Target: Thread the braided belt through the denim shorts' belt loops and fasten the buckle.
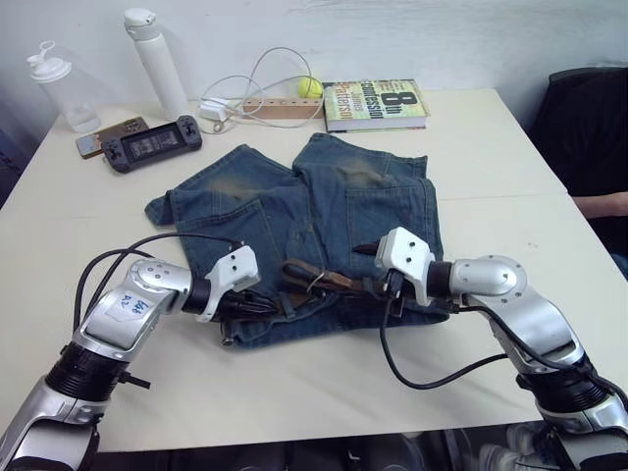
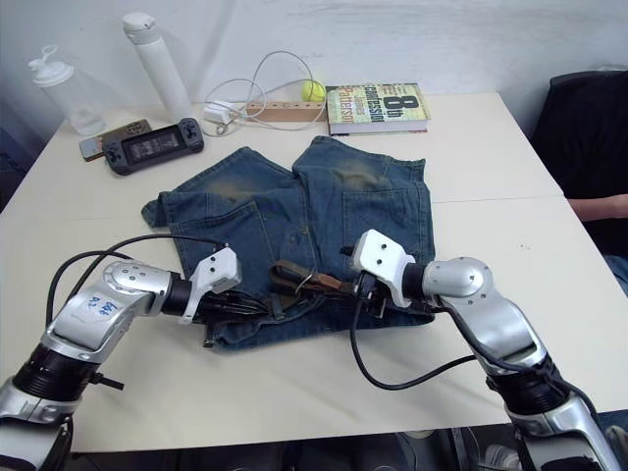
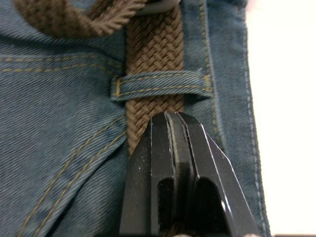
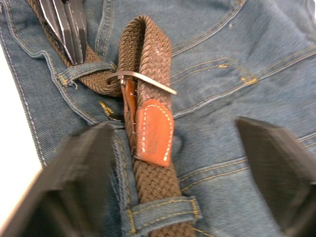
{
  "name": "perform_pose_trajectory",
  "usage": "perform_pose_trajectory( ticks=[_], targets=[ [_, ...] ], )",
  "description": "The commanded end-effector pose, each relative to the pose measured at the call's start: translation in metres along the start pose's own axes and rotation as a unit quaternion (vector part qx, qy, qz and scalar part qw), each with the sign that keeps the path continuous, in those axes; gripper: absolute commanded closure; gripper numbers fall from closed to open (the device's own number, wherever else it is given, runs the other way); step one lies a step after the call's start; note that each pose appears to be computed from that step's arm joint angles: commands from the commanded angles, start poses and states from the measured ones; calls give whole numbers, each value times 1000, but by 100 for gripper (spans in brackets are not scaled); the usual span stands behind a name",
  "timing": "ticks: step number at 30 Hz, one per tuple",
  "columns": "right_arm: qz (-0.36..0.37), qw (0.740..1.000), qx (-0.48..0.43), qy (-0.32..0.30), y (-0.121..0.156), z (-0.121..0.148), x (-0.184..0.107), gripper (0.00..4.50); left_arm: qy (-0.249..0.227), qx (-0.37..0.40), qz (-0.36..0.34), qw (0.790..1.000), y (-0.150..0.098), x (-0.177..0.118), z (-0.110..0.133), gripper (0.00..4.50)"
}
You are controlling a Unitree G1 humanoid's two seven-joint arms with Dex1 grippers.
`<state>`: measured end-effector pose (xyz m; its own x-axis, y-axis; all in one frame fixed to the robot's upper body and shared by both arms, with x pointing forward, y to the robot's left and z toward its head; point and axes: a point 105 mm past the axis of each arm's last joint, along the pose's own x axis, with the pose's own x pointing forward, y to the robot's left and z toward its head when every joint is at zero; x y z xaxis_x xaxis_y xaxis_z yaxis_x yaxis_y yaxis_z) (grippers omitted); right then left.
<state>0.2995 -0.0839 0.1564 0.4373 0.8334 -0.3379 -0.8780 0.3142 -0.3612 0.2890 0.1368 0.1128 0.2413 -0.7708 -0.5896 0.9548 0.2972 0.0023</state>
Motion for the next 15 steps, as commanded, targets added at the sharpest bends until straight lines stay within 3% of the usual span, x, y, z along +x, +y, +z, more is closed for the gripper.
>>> perform_pose_trajectory(
  ticks=[1, 13, 15],
  targets=[
    [1, 1000, 11, -22, 1, 7, 1, 125, 16, -9, 22, 1000, 5, -4, -8, 450],
    [6, 999, 32, -16, 3, -2, 7, 125, 9, -14, 30, 999, 4, -5, -7, 450],
    [9, 999, 37, -12, 4, -4, 8, 197, 9, -15, 29, 999, 2, -5, -8, 450]
  ],
)
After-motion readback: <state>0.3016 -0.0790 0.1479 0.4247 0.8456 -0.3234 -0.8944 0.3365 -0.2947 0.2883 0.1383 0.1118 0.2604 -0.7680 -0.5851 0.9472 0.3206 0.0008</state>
